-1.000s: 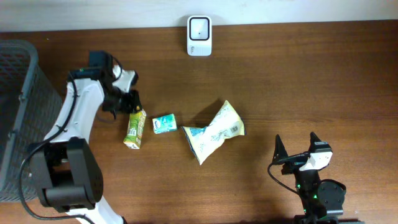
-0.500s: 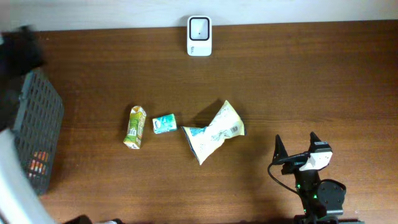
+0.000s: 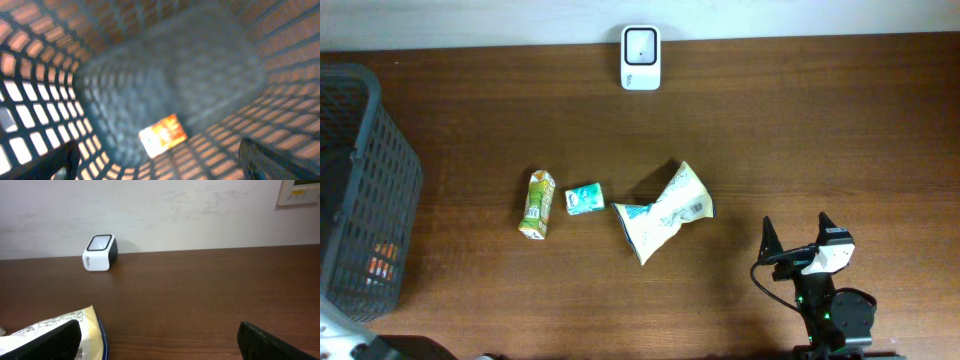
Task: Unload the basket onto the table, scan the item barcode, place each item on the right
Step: 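Reach the left gripper into the basket and grasp the orange box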
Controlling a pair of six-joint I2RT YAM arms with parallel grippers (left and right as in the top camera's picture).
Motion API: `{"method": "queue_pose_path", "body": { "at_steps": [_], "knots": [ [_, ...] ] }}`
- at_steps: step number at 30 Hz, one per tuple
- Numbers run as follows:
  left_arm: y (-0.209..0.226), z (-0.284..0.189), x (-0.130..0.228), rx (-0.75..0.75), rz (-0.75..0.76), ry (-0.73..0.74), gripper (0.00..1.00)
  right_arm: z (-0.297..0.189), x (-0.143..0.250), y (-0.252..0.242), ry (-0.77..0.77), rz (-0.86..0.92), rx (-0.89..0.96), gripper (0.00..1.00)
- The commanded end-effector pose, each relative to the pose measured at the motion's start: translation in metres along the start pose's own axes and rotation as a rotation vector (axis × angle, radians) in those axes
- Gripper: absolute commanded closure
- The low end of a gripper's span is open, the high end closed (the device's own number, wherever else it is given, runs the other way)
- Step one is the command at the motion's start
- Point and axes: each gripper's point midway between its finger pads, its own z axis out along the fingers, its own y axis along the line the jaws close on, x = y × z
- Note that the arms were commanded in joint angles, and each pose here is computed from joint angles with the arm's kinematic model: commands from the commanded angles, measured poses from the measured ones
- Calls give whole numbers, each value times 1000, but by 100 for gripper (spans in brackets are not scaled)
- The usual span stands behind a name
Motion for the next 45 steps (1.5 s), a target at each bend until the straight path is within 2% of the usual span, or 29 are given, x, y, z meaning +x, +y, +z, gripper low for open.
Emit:
{"method": "queue_pose_path", "body": {
  "at_steps": [1,8,13,19,27,31,34,35,36,45],
  "knots": [
    [3,35,21,2,74,78,1,0,3,1,3,-4,-10,1],
    [2,104,61,-6,72,303,1,0,3,1,3,-4,-10,1],
    [-8,129,78,61,52,395,0,0,3,2,3,-4,-10,1],
    [-9,150,99,70,48,468,0,0,3,1,3,-4,-10,1],
    [-6,172,129,67,48,495,0,0,3,2,3,-4,-10,1],
    [-6,179,137,67,48,492,5,0,3,1,3,-4,-10,1],
    [-6,181,134,68,48,476,16,0,3,2,3,-4,-10,1],
    [-6,182,133,69,48,471,23,0,3,1,3,-4,-10,1],
    [-7,183,131,69,48,465,36,0,3,2,3,-4,-10,1],
    [-8,187,121,73,49,417,83,0,3,1,3,-4,-10,1]
  ]
}}
